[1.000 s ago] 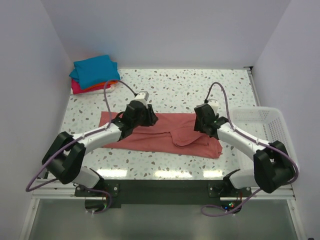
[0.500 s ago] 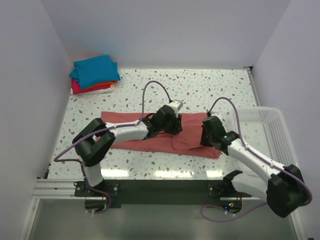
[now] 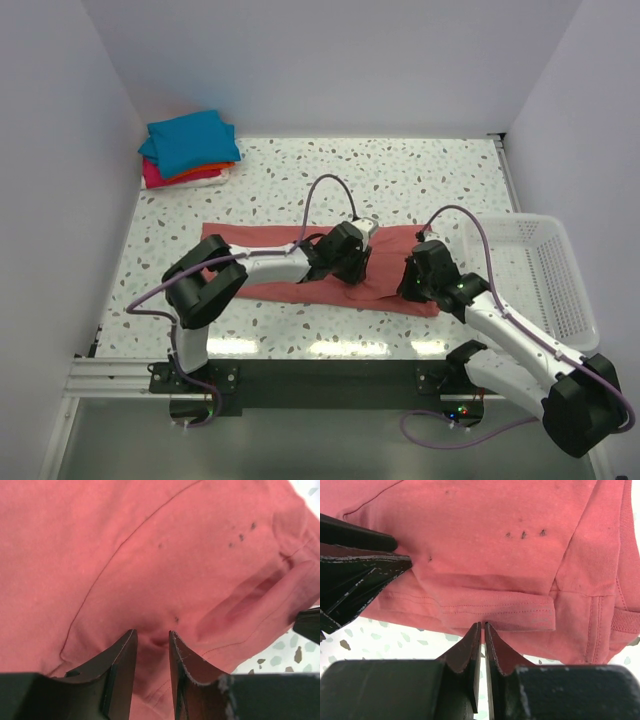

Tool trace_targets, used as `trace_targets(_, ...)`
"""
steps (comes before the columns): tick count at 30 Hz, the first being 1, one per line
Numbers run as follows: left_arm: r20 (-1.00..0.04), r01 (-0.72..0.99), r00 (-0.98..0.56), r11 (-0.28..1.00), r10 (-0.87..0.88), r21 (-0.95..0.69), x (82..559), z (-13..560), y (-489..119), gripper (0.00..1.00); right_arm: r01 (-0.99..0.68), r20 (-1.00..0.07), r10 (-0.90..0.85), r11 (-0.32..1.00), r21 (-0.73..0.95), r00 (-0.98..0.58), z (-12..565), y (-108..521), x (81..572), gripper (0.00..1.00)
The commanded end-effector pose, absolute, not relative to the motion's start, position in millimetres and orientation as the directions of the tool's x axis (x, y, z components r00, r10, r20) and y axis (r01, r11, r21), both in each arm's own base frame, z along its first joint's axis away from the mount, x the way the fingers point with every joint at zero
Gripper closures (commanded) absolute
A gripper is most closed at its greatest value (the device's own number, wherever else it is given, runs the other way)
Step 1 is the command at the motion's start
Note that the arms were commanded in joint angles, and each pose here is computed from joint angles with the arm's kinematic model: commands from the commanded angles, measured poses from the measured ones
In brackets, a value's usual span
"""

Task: Fold and stack the t-shirts
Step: Fold the tshirt

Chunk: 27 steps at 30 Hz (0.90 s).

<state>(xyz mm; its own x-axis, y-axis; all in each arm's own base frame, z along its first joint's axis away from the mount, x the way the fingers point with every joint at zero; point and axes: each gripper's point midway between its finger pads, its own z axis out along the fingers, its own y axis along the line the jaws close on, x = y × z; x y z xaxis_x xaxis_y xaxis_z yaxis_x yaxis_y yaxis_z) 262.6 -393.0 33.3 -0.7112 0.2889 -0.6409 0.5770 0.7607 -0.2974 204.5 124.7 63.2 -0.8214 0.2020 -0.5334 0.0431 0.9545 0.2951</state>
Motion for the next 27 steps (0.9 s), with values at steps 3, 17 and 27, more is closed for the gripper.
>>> trace_targets(3, -0.639, 0.566, -0.7, 0.794, 0.32, -0.222, 257.5, 36.7, -369.8, 0.64, 0.068, -0.548, 0.228, 0.953, 0.295, -0.805, 69.9, 122.8, 209.1, 0.88)
trace_targets(17, -0.623, 0.507, -0.738, 0.822, 0.259, -0.258, 239.3, 55.9, -345.4, 0.53, 0.091, -0.589, 0.228, 0.963, 0.252, -0.775, 82.2, 114.9, 220.7, 0.79)
trace_targets(27, -0.552, 0.477, -0.804, 0.794, 0.221, -0.377, 211.8, 35.8, -358.8, 0.53, 0.095, -0.593, 0.226, 0.965, 0.245, -0.773, 81.6, 113.2, 221.1, 0.79)
